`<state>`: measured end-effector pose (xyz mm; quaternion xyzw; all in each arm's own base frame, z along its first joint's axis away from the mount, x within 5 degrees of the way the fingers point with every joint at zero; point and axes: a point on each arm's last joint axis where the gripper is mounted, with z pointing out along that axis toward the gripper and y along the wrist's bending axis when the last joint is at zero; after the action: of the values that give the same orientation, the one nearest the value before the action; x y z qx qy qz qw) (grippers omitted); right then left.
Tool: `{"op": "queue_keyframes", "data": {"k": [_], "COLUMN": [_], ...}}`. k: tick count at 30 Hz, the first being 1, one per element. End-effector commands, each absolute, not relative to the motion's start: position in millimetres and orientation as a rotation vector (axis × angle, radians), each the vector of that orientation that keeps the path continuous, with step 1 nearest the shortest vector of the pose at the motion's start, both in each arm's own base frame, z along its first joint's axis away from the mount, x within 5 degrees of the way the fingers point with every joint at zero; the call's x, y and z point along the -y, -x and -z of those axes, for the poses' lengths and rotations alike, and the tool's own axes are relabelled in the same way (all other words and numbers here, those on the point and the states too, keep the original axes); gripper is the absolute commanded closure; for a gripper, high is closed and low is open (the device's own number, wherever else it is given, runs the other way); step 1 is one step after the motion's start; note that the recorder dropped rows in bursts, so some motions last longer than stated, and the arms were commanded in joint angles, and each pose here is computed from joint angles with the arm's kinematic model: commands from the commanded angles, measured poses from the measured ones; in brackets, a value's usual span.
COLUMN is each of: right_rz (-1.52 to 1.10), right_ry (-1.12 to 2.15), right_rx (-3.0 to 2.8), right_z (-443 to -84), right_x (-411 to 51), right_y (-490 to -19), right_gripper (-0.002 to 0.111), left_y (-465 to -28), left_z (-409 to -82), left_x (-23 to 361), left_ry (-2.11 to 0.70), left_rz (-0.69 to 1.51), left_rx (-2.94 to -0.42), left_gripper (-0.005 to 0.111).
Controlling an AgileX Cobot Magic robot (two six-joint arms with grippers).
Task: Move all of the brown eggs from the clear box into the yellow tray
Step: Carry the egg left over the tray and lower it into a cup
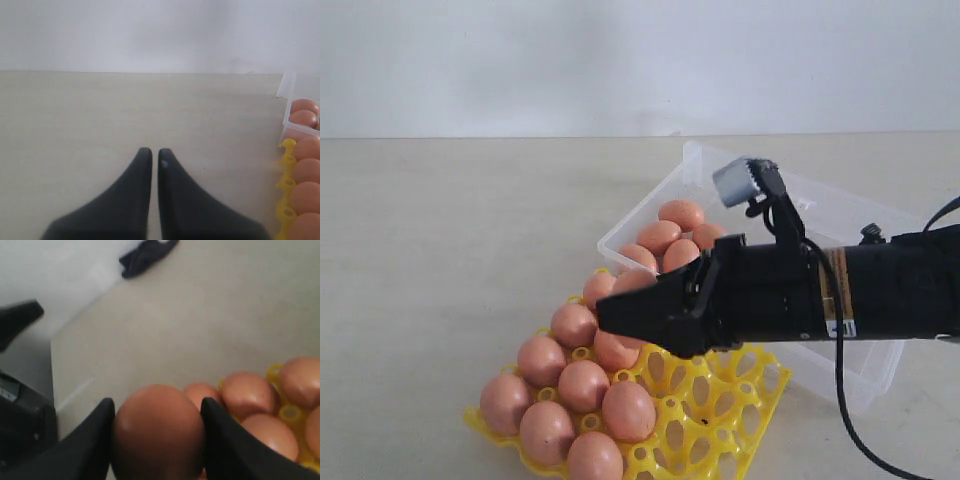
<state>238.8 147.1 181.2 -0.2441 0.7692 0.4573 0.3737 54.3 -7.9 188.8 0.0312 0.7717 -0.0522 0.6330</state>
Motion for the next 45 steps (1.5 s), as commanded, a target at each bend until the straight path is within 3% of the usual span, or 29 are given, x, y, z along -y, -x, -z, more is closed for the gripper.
{"op": "queue_keyframes", "data": {"k": [1, 17, 28, 43, 45], "right_rz": [-1.138, -1.099, -0.946, -0.946, -0.946], "right_ry": [0.706, 0.592, 0.547, 0.528, 0.528], "right_rx": [-2.011, -2.193, -2.215, -2.215, -2.215], "right_z": [-176, -134, -128, -129, -129], "right_x": [-146, -144, -138, -137, -137], "right_y": [-235, -245, -253, -254, -254], "right_gripper": [0.108, 0.108, 0.108, 0.108, 0.103], "left_y": [-54, -54, -54, -54, -54], "left_z": [-188, -188, -188, -188, -188], "left_x": [8, 8, 8, 8, 8], "left_ry": [-0.077, -0.077, -0.077, -0.077, -0.077], "left_rz": [0.120, 0.120, 0.120, 0.120, 0.120], "left_rx": [-1.759, -1.763, -1.763, -1.763, -1.763], "left_gripper": [0.103, 0.103, 0.103, 0.103, 0.103]}}
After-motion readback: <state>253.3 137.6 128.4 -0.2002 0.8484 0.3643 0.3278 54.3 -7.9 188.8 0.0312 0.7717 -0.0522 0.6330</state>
